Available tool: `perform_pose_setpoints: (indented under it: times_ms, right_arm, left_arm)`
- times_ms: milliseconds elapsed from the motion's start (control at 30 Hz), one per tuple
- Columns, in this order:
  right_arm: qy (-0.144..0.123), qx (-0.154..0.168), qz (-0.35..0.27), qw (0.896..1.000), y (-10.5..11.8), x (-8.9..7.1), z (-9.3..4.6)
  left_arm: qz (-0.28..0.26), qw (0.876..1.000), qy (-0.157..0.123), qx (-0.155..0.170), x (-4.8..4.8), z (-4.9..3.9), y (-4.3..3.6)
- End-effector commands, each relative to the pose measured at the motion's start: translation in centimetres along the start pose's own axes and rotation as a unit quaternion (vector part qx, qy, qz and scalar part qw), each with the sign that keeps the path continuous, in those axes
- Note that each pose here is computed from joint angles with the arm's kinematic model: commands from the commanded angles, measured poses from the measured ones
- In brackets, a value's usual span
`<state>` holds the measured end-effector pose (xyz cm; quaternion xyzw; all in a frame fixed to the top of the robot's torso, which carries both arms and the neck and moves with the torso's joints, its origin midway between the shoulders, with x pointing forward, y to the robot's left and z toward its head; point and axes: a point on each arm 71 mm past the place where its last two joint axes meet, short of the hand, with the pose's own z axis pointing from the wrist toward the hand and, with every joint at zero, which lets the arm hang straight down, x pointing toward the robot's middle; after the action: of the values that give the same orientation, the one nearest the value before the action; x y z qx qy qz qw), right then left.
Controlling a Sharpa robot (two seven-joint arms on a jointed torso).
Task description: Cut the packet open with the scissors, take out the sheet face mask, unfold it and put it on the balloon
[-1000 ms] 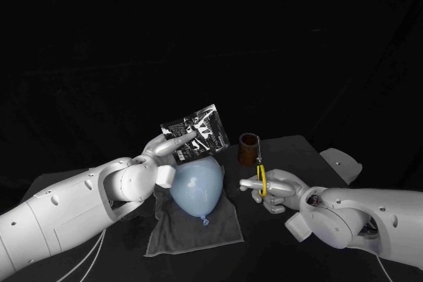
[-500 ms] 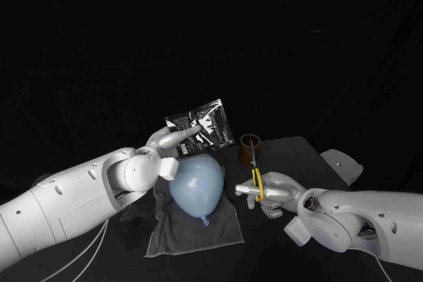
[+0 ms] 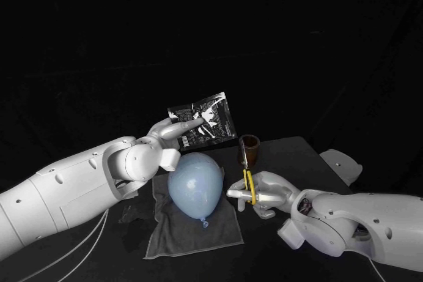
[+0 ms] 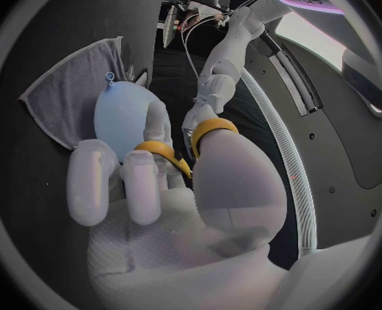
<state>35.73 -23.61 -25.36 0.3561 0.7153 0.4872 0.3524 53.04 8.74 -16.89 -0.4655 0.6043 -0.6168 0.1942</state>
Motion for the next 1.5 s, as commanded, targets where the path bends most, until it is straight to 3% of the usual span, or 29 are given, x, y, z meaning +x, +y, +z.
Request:
perform_pose_setpoints:
  times_ms: [33, 267, 700, 867, 1000, 1500]
  right_arm:
    - [-0.046, -0.05, 0.004, 0.998, 0.7, -0.4, 0.0]
    - [-0.069, -0.058, 0.018, 0.996, -0.2, 0.2, -0.2]
    - [-0.055, -0.054, 0.008, 0.997, -2.1, 2.1, 0.6]
    - [-0.047, -0.046, 0.0, 0.998, -2.5, 2.5, 0.8]
    - [-0.043, -0.043, -0.005, 0.998, -2.7, 2.7, 1.0]
    - [-0.037, -0.034, -0.024, 0.998, -2.7, 3.1, 1.2]
  left_arm:
    - [0.002, 1.0, 0.017, 0.001, 0.55, 0.22, -0.29]
    - [-0.001, 1.0, 0.022, 0.004, 0.73, 0.41, -0.48]
    - [-0.003, 1.0, 0.018, 0.0, 0.64, 0.52, -0.66]
    - [0.024, 0.999, 0.019, -0.017, 0.89, 0.79, -1.8]
    - [0.036, 0.999, 0.026, -0.027, 1.27, 0.97, -2.22]
    - [0.057, 0.996, 0.044, -0.057, 1.8, 1.18, -1.96]
